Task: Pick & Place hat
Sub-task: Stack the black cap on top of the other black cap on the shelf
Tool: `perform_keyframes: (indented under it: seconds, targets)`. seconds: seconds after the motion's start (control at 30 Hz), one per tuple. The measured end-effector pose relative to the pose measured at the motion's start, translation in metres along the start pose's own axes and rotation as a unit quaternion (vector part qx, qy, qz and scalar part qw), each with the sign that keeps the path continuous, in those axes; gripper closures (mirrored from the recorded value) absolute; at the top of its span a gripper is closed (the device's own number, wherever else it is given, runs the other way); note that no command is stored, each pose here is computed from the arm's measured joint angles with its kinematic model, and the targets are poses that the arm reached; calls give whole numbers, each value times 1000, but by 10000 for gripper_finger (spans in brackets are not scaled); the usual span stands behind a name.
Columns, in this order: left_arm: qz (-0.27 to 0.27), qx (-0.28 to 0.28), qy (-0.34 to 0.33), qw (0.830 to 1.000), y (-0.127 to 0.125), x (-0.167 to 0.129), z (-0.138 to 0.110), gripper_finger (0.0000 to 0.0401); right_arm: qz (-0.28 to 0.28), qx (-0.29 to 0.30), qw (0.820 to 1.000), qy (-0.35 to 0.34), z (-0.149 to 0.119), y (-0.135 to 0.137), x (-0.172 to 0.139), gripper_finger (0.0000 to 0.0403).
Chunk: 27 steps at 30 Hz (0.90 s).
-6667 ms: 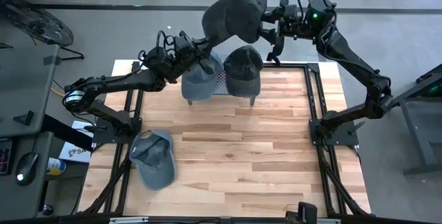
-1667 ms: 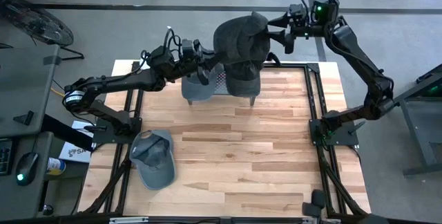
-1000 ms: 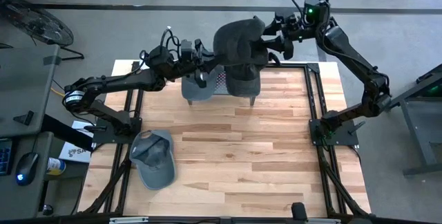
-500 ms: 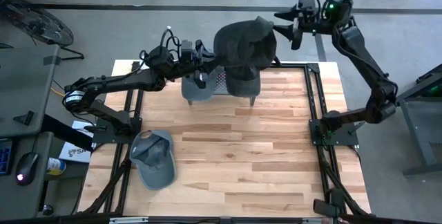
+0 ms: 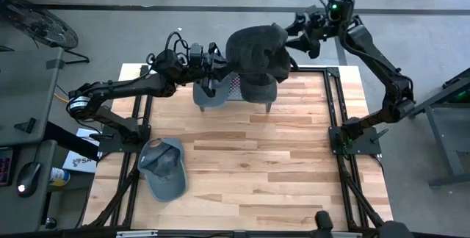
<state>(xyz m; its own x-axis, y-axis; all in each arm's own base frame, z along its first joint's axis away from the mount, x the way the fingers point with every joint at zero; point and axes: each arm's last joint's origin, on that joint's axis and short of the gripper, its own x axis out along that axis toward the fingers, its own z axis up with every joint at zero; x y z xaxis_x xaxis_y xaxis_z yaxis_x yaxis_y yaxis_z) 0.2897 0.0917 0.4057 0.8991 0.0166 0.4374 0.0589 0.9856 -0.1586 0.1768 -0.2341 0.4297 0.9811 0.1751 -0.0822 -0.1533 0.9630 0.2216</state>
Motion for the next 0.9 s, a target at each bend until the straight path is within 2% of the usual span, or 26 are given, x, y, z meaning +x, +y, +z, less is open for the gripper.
perform_keyframes:
  seconds: [0.3, 0.47, 0.67, 0.77, 0.9]
  targets:
    - [8, 0, -3, 1000, 0, 0, 0, 395, 93, -23, 995, -5, 7, 20, 29, 146]
    - [14, 0, -6, 1000, 1, 0, 1, 395, 90, -33, 995, -7, 9, 29, 37, 146]
    - [9, 5, -22, 1000, 0, 0, 4, 395, 125, -25, 992, -7, 14, 40, 31, 146]
    - [13, 6, -17, 1000, 0, 0, 3, 395, 176, -16, 984, -1, 17, 48, 30, 146]
    - [33, 5, -17, 999, 2, 0, 2, 395, 268, -9, 963, 19, 26, 64, 31, 146]
